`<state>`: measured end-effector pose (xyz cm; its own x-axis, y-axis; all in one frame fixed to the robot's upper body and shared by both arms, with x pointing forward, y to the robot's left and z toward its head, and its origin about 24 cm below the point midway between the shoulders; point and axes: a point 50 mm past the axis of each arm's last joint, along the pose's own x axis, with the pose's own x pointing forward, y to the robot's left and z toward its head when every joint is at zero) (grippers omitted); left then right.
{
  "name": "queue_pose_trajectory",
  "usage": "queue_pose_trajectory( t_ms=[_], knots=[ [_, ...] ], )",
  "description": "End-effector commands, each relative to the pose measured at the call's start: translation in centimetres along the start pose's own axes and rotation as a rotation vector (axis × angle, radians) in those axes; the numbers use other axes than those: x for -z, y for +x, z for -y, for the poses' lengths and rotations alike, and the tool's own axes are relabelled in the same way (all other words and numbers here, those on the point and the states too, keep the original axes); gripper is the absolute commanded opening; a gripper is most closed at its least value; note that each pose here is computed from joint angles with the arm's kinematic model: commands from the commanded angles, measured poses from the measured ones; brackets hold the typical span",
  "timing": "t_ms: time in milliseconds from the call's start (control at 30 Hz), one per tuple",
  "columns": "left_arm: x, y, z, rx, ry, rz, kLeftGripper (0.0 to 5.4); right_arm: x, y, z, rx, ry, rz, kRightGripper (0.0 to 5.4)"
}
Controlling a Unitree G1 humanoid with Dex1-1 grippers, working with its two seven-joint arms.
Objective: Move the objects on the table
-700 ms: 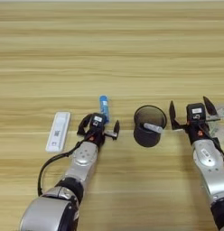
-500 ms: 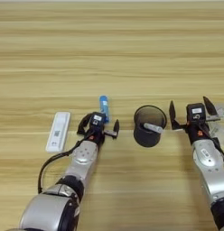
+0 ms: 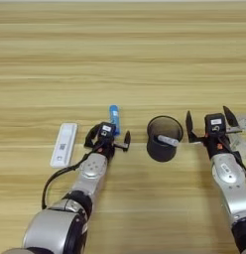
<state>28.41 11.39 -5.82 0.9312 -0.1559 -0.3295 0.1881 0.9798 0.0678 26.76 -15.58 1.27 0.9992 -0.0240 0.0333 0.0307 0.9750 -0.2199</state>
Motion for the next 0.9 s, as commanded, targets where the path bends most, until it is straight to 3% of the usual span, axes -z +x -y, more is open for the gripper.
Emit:
queue_pose_trajectory(
  t_ms=[33,900],
  knots=[
    [0.83,-0.26,-0.27,-0.017,-0.007,-0.046,5.39,0.05,-0.17,-0.04,0.005,0.002,-0.007,5.4],
    [0.87,-0.25,-0.43,-0.021,-0.018,-0.051,2.86,0.13,-0.08,-0.12,0.001,0.001,-0.011,5.4]
  ],
)
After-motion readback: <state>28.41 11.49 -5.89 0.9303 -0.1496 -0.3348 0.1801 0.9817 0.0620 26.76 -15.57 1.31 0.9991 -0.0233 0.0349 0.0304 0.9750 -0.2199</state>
